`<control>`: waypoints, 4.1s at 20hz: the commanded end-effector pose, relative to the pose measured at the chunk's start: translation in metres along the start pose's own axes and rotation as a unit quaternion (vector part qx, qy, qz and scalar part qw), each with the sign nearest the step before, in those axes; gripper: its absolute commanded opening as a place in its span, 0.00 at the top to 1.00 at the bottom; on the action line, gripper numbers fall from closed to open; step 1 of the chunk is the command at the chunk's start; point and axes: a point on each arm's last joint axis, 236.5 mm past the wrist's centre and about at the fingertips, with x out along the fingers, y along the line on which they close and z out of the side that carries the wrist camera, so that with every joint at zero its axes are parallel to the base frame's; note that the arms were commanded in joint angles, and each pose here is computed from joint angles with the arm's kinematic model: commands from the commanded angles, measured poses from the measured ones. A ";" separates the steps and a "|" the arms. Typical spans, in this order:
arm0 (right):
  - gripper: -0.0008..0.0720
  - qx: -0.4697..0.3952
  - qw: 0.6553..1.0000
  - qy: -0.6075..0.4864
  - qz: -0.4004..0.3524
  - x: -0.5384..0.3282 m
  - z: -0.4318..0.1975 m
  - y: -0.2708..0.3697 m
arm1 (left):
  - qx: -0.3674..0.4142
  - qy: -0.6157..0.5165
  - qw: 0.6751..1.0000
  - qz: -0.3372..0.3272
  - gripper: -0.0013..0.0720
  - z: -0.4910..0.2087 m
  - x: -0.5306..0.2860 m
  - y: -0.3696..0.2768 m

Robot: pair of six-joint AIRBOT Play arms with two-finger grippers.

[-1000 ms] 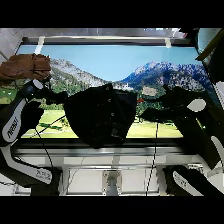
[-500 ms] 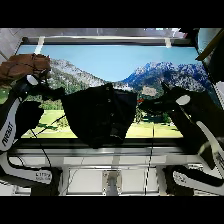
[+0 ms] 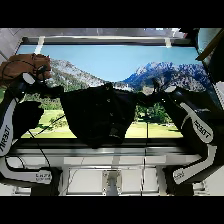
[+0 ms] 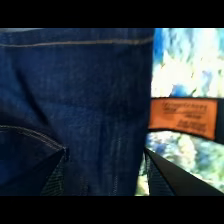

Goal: Fold the clothes and pants, and hang the long-sleeved shirts on hangers.

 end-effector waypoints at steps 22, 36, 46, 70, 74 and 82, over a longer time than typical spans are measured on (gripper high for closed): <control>0.96 -0.110 0.978 -0.175 -0.009 -0.075 0.146 0.068 | 0.003 -0.034 0.999 0.002 0.96 0.011 -0.034 -0.002; 0.96 -0.064 0.959 -0.262 0.092 0.003 0.237 0.130 | 0.060 0.172 0.983 -0.030 0.96 -0.156 0.010 -0.059; 0.52 -0.116 0.987 -0.054 0.099 -0.140 0.139 0.117 | 0.072 0.092 0.993 -0.034 0.96 -0.131 -0.016 -0.069; 0.50 -0.078 0.993 0.053 0.066 -0.014 -0.153 0.040 | 0.076 0.086 0.993 -0.035 0.96 -0.131 -0.023 -0.072; 0.96 -0.079 0.990 0.078 0.085 -0.018 -0.166 0.048 | 0.076 0.087 0.993 -0.036 0.96 -0.131 -0.023 -0.072; 0.96 -0.168 0.970 0.172 0.038 -0.103 -0.224 0.051 | 0.096 0.066 0.992 -0.042 0.96 -0.141 -0.066 -0.082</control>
